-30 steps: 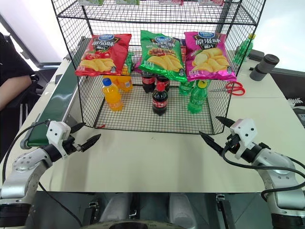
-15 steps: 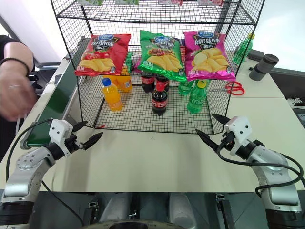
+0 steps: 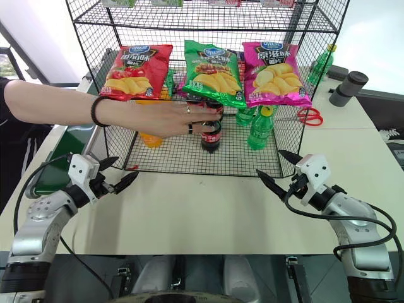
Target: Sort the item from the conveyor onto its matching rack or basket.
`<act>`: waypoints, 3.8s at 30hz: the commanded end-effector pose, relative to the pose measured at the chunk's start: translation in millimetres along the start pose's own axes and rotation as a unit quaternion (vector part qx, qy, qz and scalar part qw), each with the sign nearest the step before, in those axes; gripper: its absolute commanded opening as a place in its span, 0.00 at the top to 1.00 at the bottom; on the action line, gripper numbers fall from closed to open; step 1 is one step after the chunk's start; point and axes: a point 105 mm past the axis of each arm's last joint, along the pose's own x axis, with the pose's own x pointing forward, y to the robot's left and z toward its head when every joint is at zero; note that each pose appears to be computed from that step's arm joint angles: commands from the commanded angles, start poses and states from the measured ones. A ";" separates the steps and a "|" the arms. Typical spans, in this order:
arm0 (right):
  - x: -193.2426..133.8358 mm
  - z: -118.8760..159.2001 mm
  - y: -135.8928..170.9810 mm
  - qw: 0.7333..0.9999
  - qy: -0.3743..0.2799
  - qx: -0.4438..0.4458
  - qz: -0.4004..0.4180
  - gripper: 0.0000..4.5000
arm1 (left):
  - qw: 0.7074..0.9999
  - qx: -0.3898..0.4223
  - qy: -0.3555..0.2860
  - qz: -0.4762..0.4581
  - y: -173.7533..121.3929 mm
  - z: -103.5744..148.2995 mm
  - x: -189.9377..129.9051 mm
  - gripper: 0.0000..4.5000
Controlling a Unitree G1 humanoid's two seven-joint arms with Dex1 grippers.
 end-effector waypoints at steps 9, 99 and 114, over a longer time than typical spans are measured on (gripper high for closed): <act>2.9 9.5 -0.8 1.000 -0.020 -0.015 0.002 0.01 | 1.000 0.008 -0.011 0.009 -0.8 2.5 0.1 0.00; 79.0 27.8 81.2 0.987 -0.069 0.052 0.134 0.01 | 0.918 -0.054 -0.104 0.378 113.5 7.5 -49.1 0.00; 78.3 35.3 98.4 0.978 -0.083 0.070 0.181 0.01 | 0.915 -0.062 -0.105 0.384 119.0 4.9 -57.3 0.00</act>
